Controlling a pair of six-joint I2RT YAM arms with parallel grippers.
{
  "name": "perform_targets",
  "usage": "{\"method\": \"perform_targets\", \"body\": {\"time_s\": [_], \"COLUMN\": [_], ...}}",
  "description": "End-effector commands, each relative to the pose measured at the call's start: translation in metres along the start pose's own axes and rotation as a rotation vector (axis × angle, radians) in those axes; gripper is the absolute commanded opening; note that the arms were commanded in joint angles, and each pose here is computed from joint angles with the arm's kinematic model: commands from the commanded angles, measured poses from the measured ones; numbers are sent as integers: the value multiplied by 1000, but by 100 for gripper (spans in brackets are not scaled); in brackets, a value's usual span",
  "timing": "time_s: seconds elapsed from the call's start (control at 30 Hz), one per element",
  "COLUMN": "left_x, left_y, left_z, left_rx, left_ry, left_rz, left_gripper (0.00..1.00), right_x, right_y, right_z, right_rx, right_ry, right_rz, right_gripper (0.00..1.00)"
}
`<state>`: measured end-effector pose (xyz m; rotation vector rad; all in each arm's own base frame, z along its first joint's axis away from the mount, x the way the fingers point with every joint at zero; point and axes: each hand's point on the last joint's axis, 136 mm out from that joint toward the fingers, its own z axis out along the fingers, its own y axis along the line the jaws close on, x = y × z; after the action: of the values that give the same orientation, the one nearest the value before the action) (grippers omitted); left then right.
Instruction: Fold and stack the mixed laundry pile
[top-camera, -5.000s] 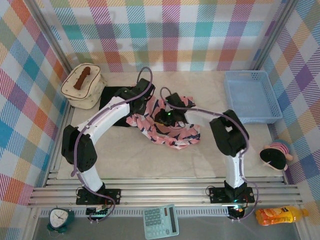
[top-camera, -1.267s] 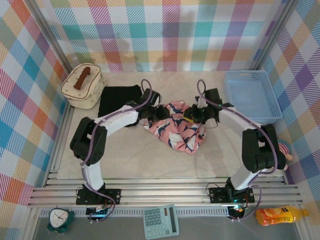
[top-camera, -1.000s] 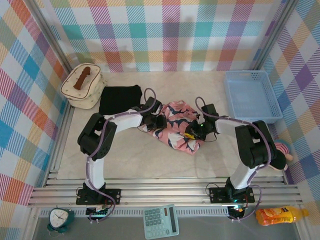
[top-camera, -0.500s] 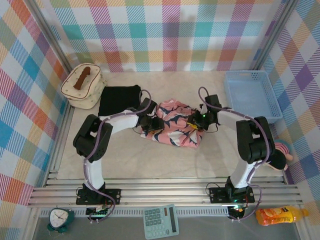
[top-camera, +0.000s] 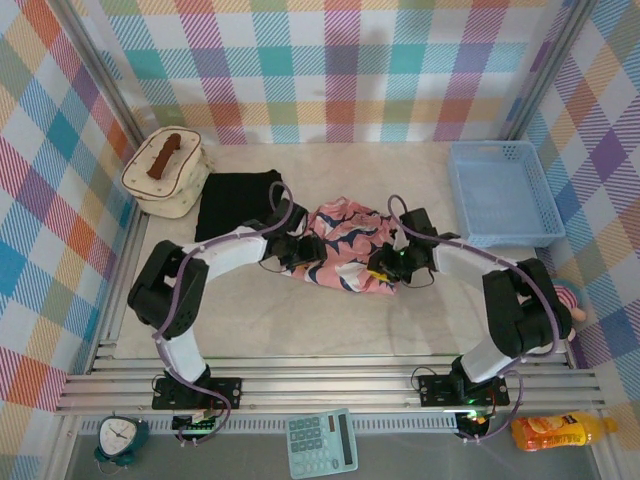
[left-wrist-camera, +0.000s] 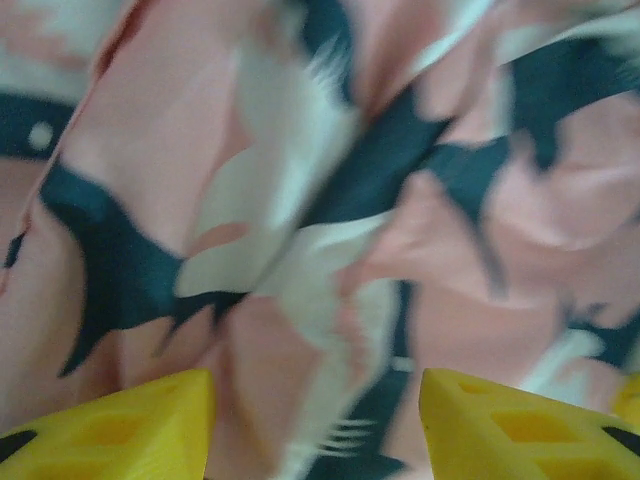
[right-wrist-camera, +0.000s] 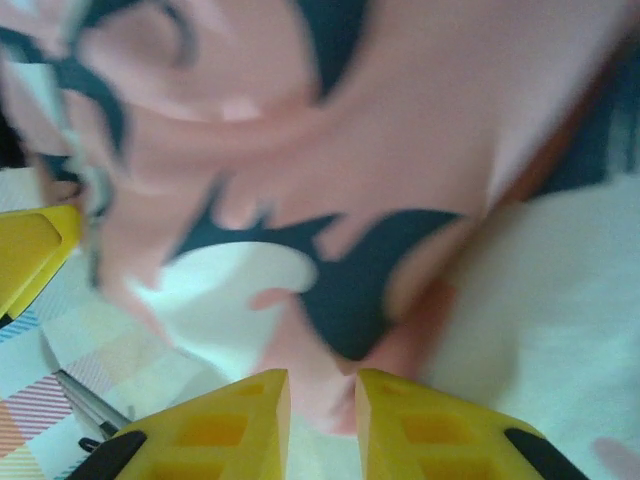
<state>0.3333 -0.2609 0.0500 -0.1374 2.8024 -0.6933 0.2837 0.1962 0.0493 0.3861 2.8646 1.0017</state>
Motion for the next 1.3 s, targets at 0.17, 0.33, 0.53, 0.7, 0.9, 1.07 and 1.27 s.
{"method": "perform_targets", "body": {"time_s": [0.17,0.33,0.53,0.7,0.9,1.07,1.27], "left_x": [16,9,-45,-70,-84,-78,-61], "left_y": [53,16,-21,3,29,27,24], "left_z": [22,-4,-72,-70,-37,-9,20], "left_rx": [-173,-48,-68,-196,-303,-251,-169], "left_ry": [39,37,-139,-167,-129,-83,-23], "left_rz": [58,14,141,231,265,232,176], "left_gripper": [41,52,100,100,99,98,93], "right_x": [-24,-35,-49,-66,-80,-83,-78], "right_y": [-66,-40,-11,-25,-28,-24,-17], "right_z": [8,-11,-64,-76,-49,-28,3], "right_rx": [152,83,145,282,273,267,239], "right_ry": [-80,-101,-197,-261,-238,-220,-157], "right_rz": [131,36,-127,-184,-151,-164,-162], "right_gripper": [21,30,83,99,99,99,98]}}
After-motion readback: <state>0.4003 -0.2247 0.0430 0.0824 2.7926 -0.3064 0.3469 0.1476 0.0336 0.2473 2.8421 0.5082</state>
